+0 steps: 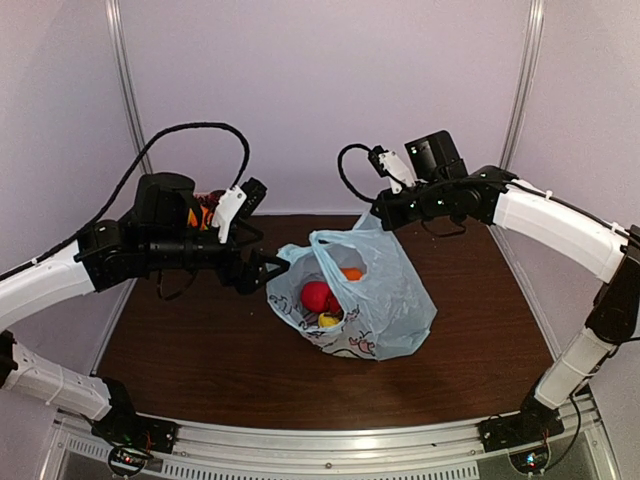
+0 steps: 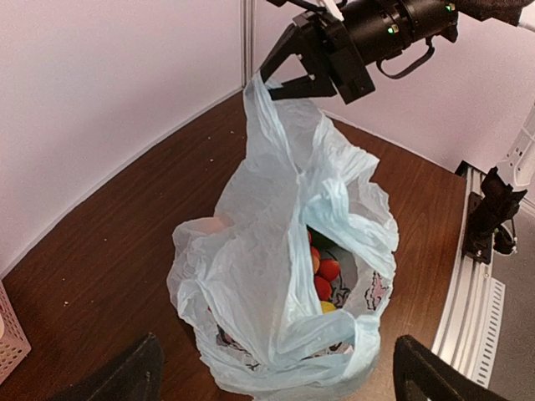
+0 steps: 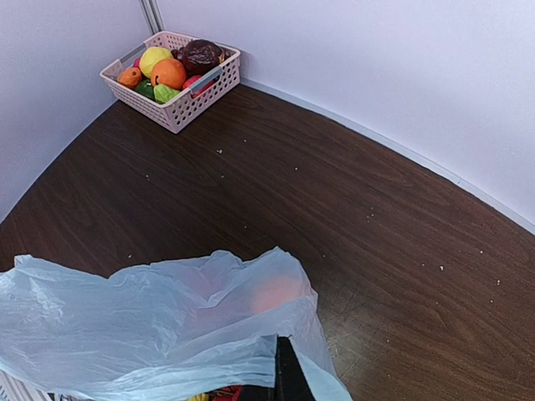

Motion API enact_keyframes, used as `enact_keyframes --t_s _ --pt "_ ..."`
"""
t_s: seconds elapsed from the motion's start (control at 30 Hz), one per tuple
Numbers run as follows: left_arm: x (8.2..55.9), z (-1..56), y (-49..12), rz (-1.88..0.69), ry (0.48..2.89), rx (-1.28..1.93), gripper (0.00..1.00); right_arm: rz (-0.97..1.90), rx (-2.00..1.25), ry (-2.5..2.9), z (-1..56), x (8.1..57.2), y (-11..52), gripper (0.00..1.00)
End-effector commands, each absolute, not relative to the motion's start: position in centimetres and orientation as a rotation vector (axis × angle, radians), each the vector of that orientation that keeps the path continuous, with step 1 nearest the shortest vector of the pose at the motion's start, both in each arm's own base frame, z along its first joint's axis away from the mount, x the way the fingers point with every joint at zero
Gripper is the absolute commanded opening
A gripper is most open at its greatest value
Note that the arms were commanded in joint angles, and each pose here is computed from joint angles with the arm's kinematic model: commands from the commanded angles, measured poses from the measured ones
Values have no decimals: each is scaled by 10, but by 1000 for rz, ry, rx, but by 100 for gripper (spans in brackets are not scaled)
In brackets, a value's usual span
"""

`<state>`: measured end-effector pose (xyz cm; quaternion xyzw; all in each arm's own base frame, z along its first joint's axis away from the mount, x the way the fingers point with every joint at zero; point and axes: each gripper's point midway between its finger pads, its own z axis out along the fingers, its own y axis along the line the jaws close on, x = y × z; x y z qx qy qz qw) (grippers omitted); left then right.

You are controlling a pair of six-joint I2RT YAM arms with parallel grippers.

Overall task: Untie the knot of the plastic bag and take out the fruit
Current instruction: Adjust the bag opening for the takeout bag.

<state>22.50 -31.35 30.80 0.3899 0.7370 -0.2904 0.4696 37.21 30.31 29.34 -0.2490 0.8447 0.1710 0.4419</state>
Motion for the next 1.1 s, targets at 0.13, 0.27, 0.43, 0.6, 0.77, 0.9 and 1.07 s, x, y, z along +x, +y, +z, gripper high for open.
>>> enact_keyframes --t_s 0.13,0.27,0.43,0.6,0.77,0.9,1.07 --pt "227 315 -327 -661 1763 1027 97 430 -612 2086 302 373 302 0" --pt "228 309 -334 -643 1772 1044 98 434 -611 2084 303 373 303 0" --pt "238 312 -327 -580 1789 986 78 428 -611 2090 302 372 301 0" --pt "241 319 -324 -578 1778 937 35 418 -607 2094 301 372 300 0" --pt "251 321 -319 -561 1796 842 1 400 -565 2081 314 372 292 0" --pt "261 326 -317 -544 1798 762 0 321 -491 2048 334 382 279 0" --pt "273 338 -325 -557 1791 695 0 334 -362 1972 374 401 270 0"
